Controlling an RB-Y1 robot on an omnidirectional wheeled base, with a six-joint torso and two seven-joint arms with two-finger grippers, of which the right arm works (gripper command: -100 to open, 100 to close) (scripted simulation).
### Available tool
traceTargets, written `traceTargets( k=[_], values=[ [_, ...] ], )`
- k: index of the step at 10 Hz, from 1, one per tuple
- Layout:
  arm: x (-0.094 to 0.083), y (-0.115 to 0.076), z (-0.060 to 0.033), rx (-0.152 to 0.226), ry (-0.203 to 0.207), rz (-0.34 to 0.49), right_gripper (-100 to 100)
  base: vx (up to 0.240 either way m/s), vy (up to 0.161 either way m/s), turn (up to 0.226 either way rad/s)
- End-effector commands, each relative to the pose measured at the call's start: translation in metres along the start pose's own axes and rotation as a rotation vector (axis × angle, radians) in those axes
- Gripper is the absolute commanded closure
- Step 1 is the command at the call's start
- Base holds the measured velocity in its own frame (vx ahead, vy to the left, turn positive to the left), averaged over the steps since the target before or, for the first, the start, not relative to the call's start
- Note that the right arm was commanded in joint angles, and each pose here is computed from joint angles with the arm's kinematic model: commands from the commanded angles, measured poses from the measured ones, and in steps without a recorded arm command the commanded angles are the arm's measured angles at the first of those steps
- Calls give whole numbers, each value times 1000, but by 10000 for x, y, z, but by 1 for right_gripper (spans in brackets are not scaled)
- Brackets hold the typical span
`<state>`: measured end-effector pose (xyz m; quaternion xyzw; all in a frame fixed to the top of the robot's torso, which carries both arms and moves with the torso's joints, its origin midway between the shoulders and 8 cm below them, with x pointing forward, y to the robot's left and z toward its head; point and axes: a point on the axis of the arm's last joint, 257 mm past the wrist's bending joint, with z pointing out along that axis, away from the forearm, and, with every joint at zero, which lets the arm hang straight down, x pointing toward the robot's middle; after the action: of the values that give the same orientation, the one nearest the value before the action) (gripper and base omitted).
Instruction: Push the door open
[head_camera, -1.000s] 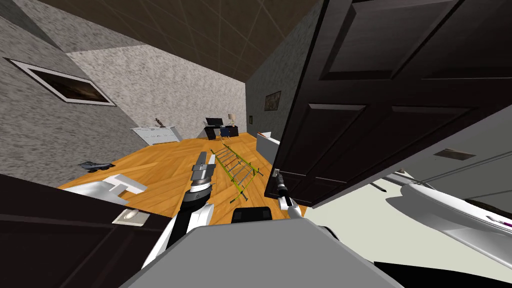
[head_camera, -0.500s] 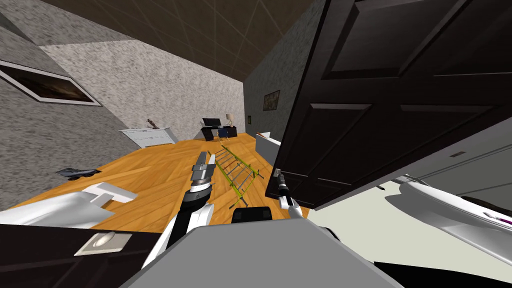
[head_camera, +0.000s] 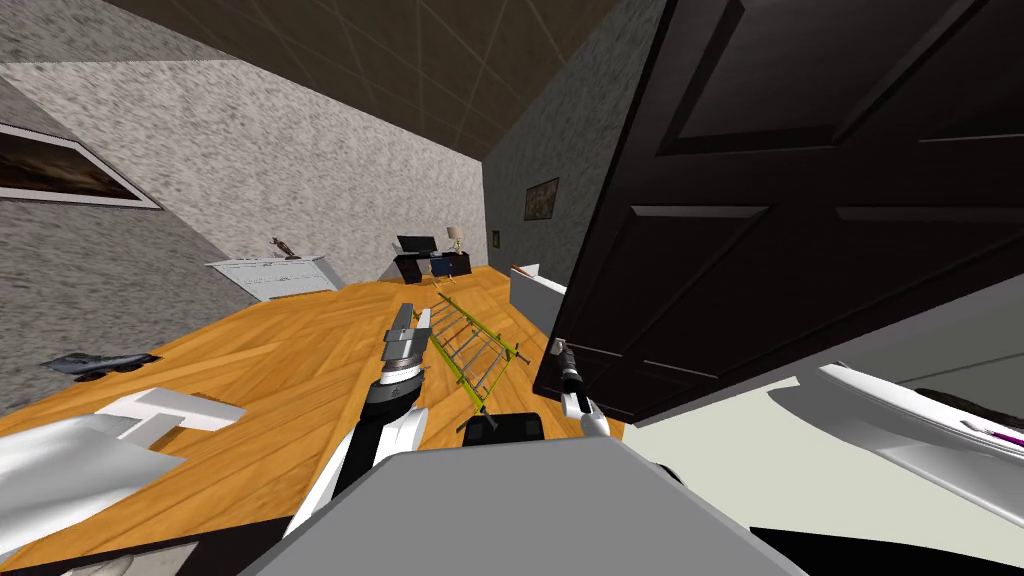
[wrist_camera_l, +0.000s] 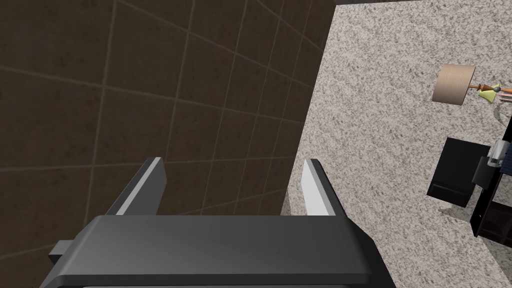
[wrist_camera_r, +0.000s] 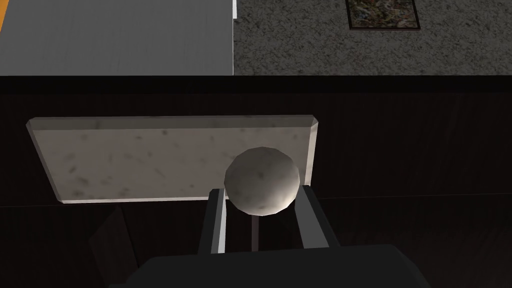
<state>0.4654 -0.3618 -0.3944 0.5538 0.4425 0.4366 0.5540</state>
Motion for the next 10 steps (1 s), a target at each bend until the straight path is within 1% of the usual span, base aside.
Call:
traceTargets(
  k=[1, 3, 5, 6, 10],
  values=[
    [-146, 34, 27, -9, -34, -3, 100, 46, -11, 41],
    [-172, 34, 27, -9, -41, -3, 100, 26, -1, 5],
    [-172, 34, 27, -9, -41, -3, 100, 11, -8, -45],
    [-147, 30, 28, -7, -38, 0, -100, -103, 37, -47],
    [-103, 30, 34, -6, -36, 4, -100, -178, 139, -32]
  ],
)
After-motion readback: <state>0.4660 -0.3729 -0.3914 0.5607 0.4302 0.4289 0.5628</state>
